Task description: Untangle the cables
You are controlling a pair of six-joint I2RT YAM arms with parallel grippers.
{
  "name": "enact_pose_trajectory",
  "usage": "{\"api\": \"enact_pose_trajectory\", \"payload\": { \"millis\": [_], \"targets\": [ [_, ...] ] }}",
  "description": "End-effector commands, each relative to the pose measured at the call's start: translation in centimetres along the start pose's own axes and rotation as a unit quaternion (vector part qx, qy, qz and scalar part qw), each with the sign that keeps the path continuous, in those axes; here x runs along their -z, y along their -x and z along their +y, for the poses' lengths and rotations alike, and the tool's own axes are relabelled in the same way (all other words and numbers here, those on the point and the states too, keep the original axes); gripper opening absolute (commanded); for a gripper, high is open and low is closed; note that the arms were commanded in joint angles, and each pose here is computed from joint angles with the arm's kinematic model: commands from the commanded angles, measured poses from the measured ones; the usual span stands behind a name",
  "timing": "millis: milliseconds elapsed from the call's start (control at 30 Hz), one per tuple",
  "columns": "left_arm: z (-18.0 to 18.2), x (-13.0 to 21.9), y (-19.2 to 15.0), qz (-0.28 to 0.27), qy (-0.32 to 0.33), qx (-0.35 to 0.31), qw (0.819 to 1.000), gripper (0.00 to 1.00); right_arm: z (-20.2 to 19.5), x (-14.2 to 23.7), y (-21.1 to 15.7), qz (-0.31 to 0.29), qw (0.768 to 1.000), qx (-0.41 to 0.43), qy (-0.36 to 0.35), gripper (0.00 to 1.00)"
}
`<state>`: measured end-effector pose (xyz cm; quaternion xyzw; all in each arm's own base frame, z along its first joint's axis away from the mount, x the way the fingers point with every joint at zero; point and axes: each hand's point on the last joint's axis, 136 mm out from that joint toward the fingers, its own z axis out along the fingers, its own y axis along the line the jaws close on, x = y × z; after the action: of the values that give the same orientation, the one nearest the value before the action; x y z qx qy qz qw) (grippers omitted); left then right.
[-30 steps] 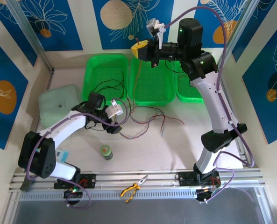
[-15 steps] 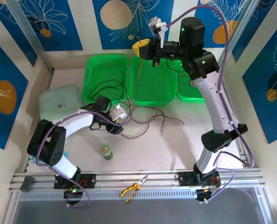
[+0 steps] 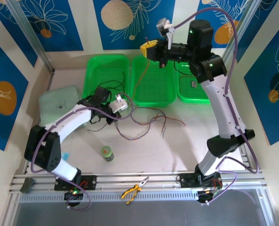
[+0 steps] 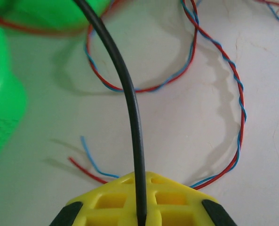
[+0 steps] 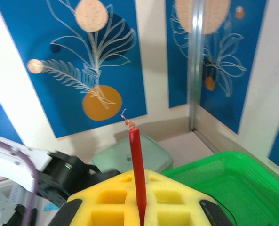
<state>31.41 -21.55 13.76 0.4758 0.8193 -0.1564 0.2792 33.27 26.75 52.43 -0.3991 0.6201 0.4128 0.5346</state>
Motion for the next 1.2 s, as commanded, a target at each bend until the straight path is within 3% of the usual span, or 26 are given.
{"api": "enact_pose_trajectory", "payload": {
  "millis": [0, 233, 367, 533, 667, 833, 1033, 1167],
  "targets": [
    [1.4, 3.9, 2.2, -0.018, 0.044, -0.010, 0.999, 0.00, -1.1, 4.4, 1.9, -0.030, 0.995, 0.034, -0.089, 0.00],
    [6.3, 7.4, 5.0, -0.056, 0.085, 0.061, 0.993, 0.00, -4.9, 12.8, 2.0, -0.049, 0.952, 0.077, -0.294, 0.00],
    [9.3, 9.7, 7.1, -0.093, 0.113, 0.102, 0.984, 0.00, -6.1, 17.4, 2.8, -0.089, 0.917, 0.088, -0.380, 0.00],
    [13.4, 12.6, 8.6, -0.117, 0.173, 0.145, 0.967, 0.00, -7.2, 22.3, 3.1, -0.097, 0.872, 0.106, -0.468, 0.00],
    [16.6, 15.0, 8.8, -0.134, 0.242, 0.178, 0.944, 0.00, -7.4, 24.9, 3.9, -0.104, 0.850, 0.112, -0.504, 0.00],
    [20.0, 18.6, 7.9, -0.169, 0.279, 0.225, 0.918, 0.00, -7.7, 27.1, 4.7, -0.106, 0.841, 0.110, -0.519, 0.00],
    [21.6, 20.3, 7.1, -0.175, 0.285, 0.242, 0.911, 0.00, -7.0, 28.6, 5.2, -0.116, 0.833, 0.111, -0.530, 0.00],
    [21.8, 20.6, 7.2, -0.180, 0.277, 0.242, 0.912, 0.00, -6.8, 28.1, 5.3, -0.119, 0.843, 0.103, -0.515, 0.00]
  ]
}}
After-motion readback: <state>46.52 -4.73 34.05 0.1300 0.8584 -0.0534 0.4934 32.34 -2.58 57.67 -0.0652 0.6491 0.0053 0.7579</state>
